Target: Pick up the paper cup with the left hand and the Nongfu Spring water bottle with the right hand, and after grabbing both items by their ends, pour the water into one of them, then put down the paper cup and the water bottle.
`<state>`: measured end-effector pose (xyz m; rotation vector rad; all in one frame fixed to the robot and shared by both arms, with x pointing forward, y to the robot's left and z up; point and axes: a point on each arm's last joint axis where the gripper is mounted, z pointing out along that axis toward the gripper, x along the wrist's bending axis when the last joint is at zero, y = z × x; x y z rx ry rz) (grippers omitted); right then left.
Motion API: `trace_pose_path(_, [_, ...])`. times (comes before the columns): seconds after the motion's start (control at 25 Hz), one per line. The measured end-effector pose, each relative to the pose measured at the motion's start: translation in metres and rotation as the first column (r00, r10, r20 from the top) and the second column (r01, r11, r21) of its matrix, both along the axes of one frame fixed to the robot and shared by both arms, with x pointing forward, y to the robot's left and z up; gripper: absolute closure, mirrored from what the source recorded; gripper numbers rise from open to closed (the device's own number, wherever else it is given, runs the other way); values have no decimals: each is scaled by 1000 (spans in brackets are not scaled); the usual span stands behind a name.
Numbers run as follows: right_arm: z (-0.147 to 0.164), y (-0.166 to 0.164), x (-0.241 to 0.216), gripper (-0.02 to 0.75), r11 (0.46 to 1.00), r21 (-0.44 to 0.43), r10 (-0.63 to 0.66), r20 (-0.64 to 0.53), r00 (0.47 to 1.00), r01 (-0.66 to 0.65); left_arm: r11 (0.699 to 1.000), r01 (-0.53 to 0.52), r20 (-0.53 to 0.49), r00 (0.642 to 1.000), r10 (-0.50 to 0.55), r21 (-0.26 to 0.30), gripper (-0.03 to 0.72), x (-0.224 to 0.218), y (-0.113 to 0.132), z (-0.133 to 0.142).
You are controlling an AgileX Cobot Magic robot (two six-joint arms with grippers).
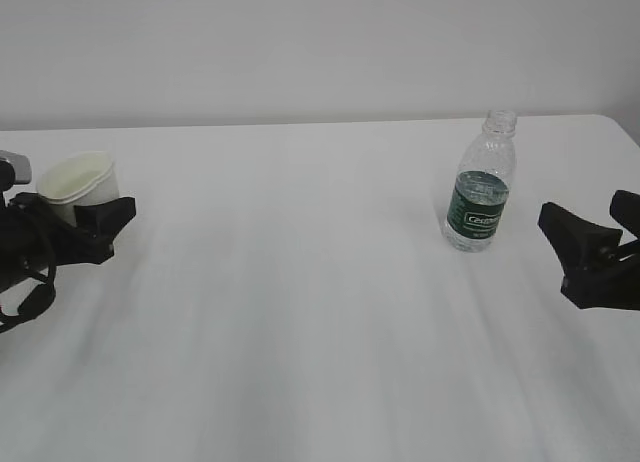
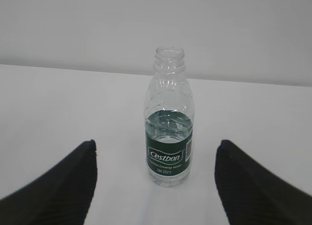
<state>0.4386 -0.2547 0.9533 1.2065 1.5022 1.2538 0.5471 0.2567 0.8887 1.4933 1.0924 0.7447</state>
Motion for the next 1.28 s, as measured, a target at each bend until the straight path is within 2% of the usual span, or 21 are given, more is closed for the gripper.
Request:
trace_pose_path(0.32, [0, 0, 0, 164, 1000, 0, 0, -1, 1000, 0, 993, -119, -24, 993, 118, -23, 238, -4, 10, -3])
trace_pose_path(0.6, [0, 0, 0, 164, 1000, -1, 0, -2, 1000, 0, 980, -197, -21, 980, 197, -4, 238, -5, 17, -4])
trace_pose_path(0.96, [0, 0, 0, 164, 1000, -1, 0, -2, 1000, 0, 978, -207, -18, 978, 207, -4, 238, -4, 18, -4])
trace_pose_path(1.16, [0, 0, 0, 164, 1000, -1, 0, -2, 1000, 0, 978, -206, 21, 978, 207, -12, 238, 6, 18, 3])
trace_pose_path(1.28, [0, 0, 0, 164, 1000, -1, 0, -2, 1000, 0, 978, -206, 15, 978, 206, -12, 239, 10, 17, -3])
